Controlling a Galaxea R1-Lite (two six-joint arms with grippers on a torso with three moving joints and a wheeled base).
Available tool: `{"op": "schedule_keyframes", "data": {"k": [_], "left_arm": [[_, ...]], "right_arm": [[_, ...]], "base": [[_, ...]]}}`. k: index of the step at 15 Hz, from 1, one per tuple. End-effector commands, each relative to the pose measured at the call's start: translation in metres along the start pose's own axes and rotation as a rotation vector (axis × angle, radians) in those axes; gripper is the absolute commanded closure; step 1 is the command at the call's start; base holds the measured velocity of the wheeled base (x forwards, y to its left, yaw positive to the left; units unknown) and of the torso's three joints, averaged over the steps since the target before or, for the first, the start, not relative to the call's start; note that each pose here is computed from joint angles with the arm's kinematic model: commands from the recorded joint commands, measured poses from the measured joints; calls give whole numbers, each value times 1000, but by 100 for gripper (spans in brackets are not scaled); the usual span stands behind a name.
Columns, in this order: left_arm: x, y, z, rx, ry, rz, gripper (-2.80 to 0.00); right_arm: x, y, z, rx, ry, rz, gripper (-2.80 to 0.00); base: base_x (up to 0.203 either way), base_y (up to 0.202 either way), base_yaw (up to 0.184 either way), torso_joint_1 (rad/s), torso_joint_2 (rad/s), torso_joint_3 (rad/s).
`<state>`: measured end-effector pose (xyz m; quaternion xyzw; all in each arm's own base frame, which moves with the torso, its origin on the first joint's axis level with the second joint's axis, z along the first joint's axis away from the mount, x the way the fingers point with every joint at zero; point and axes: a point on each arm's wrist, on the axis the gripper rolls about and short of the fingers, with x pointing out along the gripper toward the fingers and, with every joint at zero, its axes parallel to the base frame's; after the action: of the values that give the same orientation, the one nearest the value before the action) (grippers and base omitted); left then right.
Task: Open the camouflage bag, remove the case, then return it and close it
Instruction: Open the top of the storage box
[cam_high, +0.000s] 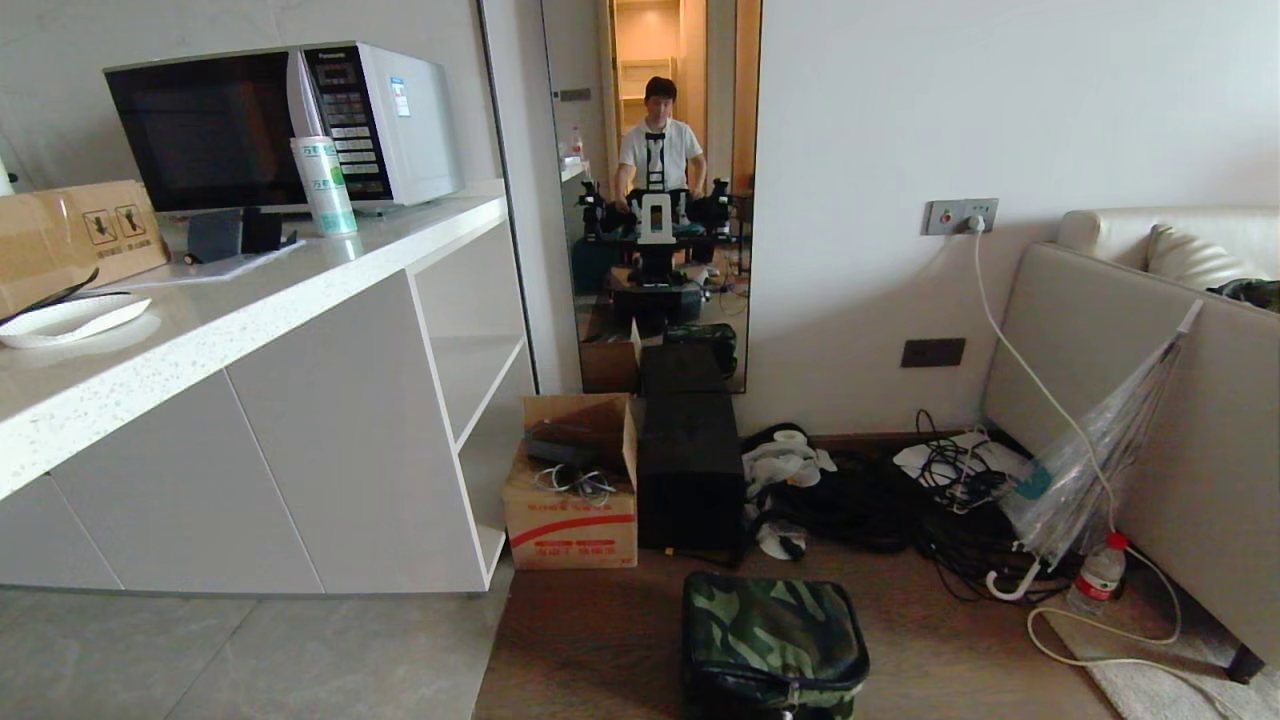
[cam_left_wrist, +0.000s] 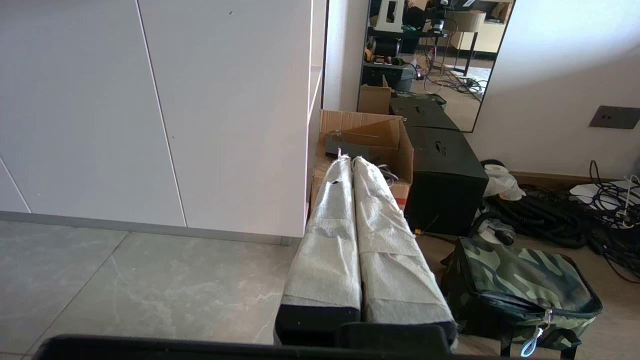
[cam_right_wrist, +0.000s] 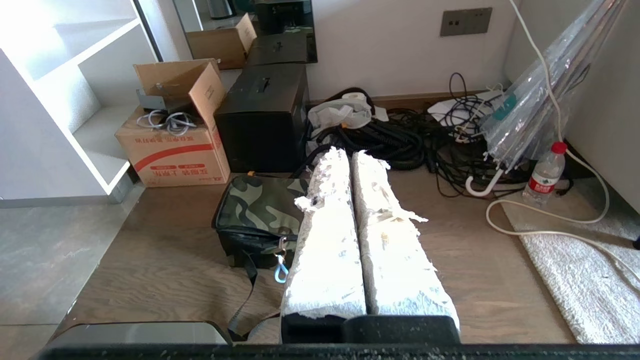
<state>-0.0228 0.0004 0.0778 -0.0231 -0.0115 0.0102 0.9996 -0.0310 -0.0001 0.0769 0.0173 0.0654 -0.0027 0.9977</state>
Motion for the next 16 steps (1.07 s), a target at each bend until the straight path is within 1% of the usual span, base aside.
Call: {"op": "schedule_keyframes", "data": {"k": [1, 16], "left_arm": [[1, 0, -3, -1, 10, 1, 0], [1, 0, -3, -3, 10, 1, 0]], "right_arm": [[0, 0, 0, 1, 2, -1, 0], [0, 0, 0, 0, 3, 0, 0]], "base": [[0, 0, 0, 2, 4, -50], [0, 0, 0, 2, 1, -190]]}}
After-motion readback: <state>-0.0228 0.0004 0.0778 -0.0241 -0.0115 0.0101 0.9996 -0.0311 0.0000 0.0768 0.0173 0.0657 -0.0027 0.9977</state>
